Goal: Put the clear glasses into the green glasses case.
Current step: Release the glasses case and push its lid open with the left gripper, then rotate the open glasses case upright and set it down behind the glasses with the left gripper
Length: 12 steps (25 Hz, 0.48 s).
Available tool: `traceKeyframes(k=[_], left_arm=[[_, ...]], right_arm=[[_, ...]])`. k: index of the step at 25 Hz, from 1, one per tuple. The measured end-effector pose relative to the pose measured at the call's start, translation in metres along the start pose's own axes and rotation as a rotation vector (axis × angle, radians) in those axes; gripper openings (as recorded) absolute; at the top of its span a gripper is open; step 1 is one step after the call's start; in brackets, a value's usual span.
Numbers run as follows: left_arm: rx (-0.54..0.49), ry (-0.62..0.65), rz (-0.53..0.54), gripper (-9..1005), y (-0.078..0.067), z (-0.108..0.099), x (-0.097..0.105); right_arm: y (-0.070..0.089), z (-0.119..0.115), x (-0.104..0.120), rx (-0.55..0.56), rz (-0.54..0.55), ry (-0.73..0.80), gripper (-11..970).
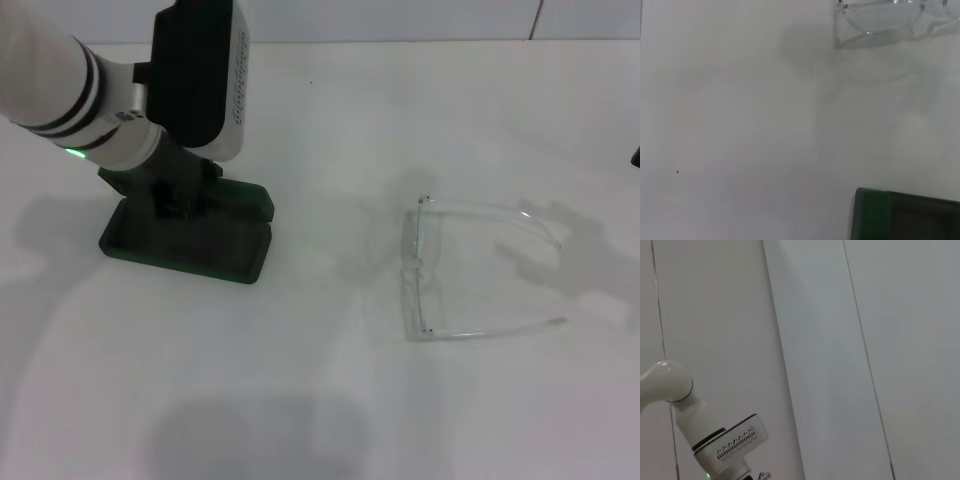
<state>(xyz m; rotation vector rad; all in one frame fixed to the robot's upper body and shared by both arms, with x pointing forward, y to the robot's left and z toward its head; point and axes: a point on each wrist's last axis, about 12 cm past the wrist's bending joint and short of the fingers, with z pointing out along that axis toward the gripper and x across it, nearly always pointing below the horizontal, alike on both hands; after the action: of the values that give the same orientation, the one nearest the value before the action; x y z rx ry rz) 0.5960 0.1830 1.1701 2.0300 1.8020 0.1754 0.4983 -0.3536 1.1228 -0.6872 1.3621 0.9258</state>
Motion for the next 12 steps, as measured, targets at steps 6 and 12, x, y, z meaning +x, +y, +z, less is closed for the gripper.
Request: traceKeyframes(k=[6,12], left_arm=[[0.001,0.017,-0.003,374,-0.0015,-0.0004,0.0032],[-0.008,0.022,-0.019,204,-0.0009,-0.0044,0.0037]], right_arm=[[-0.0003,0.0001,-0.0004,0.000,0.001,0.000,693],[-0.0044,0.0030,-0.0078,-0.014,0.001,0.023,690]])
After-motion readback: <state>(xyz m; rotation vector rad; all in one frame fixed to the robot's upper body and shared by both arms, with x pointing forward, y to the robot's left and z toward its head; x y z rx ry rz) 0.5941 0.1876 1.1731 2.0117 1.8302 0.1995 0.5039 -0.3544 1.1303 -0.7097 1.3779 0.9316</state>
